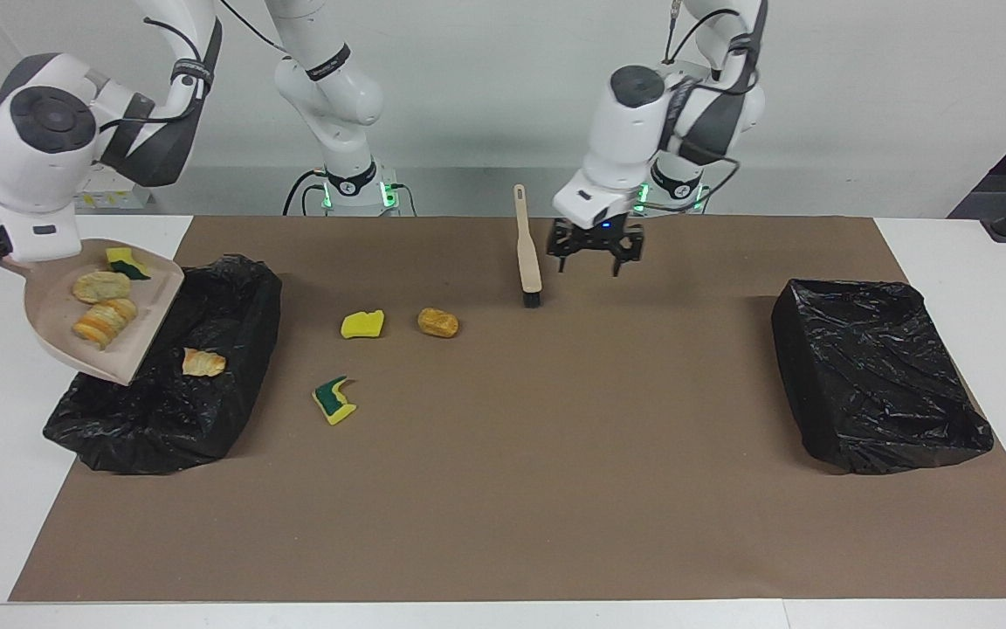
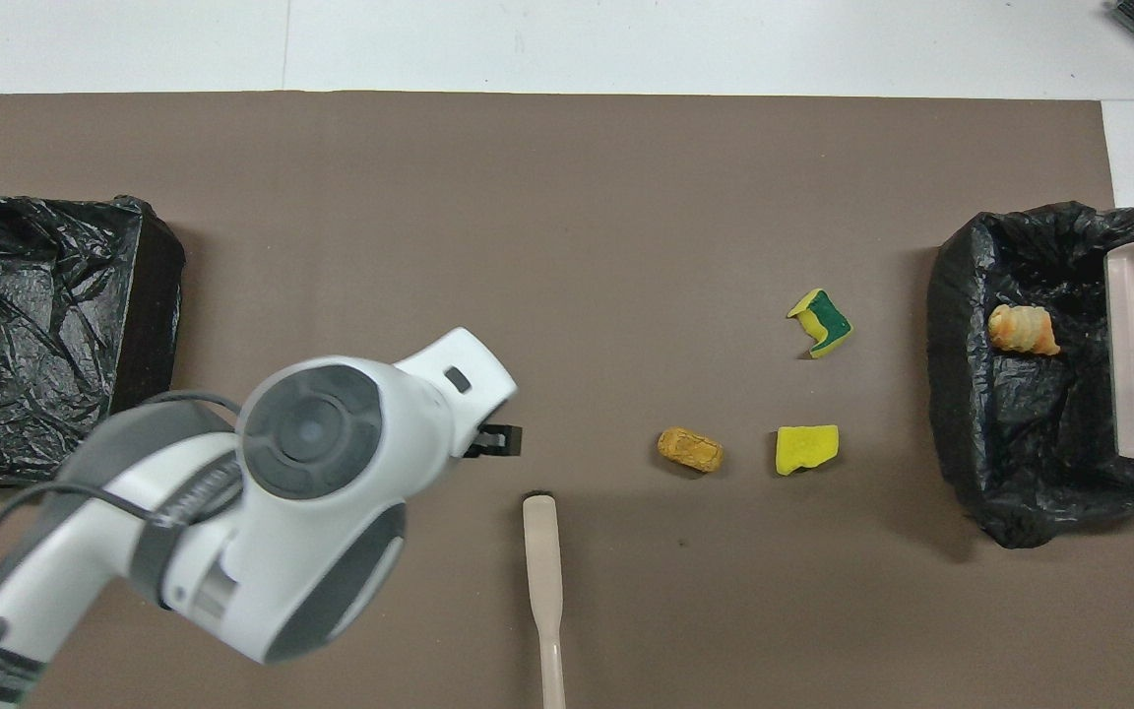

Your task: Sweep and dump trash in bin

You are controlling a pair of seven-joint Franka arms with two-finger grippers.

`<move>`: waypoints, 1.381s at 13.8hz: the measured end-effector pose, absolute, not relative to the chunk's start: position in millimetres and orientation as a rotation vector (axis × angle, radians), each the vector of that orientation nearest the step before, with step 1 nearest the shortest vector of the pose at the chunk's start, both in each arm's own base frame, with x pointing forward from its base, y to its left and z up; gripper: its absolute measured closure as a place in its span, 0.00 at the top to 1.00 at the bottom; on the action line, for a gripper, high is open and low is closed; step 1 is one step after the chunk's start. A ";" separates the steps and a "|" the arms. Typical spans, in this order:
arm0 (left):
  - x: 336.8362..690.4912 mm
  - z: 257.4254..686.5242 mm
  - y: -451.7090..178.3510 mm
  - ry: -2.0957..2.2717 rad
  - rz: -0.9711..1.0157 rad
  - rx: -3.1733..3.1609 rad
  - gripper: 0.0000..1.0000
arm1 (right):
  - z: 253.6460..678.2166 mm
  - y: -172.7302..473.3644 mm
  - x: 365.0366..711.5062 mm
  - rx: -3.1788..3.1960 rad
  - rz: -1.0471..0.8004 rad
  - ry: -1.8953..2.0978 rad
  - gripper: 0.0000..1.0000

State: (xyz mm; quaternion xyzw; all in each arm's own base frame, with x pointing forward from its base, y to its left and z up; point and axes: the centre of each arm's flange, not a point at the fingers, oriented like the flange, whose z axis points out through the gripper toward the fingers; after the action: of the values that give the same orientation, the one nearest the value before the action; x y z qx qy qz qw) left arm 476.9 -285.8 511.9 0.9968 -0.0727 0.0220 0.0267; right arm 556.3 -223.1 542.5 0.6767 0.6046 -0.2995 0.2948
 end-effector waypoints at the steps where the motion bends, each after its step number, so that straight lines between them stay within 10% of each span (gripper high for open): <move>1: 493.6 542.9 -259.2 -0.240 0.084 3.080 1.00 | 542.7 -215.9 556.1 1.764 -0.804 1.606 0.32; 8: 522.0 690.6 -90.8 -0.275 0.144 3.101 1.00 | 541.1 -164.3 543.4 1.484 -0.913 1.624 0.32; 19: 521.1 689.6 -34.7 -0.237 0.029 3.107 1.00 | 585.7 -148.9 516.5 1.548 -0.810 1.584 0.32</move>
State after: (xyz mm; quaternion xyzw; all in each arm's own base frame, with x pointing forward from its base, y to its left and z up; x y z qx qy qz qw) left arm 521.1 -34.7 689.6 0.9970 -0.0761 0.0094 0.0129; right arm 516.5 -148.9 585.7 0.6066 0.6210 -0.3175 0.3817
